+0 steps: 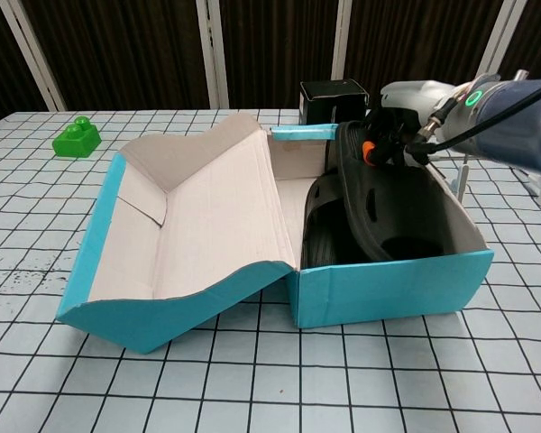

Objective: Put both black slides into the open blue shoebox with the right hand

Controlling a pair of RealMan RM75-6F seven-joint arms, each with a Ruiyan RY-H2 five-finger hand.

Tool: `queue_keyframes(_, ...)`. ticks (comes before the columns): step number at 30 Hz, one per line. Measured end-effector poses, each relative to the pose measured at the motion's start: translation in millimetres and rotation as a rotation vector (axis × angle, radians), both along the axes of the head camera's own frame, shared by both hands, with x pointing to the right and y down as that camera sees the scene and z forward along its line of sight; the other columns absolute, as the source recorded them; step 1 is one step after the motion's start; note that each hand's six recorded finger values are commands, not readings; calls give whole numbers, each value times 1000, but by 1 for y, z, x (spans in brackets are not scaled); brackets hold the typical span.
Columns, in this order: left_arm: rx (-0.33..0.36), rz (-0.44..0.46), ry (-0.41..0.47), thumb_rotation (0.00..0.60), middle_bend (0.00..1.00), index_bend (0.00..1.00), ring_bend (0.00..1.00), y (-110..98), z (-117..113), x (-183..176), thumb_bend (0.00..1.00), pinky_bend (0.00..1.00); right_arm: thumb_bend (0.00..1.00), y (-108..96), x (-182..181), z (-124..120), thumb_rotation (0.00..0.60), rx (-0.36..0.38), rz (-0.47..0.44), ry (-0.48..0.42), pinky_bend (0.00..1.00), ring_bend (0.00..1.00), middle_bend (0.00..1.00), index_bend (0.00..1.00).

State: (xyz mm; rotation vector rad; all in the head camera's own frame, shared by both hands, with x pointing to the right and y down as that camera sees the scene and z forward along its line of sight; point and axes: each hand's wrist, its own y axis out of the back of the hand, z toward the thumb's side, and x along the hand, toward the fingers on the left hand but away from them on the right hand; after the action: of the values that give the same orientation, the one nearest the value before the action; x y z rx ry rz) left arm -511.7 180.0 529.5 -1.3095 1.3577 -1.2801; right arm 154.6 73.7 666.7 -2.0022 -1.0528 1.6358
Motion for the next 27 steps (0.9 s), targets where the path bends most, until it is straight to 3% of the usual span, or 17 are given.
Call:
queue_keyframes(13, 2, -3, 11, 600, 0, 69, 0, 0, -1, -2, 210, 74, 643, 19, -14, 25, 600, 6, -81, 73, 782, 662, 488, 597)
queue_keyframes(27, 0, -1, 20, 600, 0, 69, 0, 0, -2, -2, 210, 74, 642, 13, -22, 28, 600, 36, -132, 141, 782, 662, 488, 597)
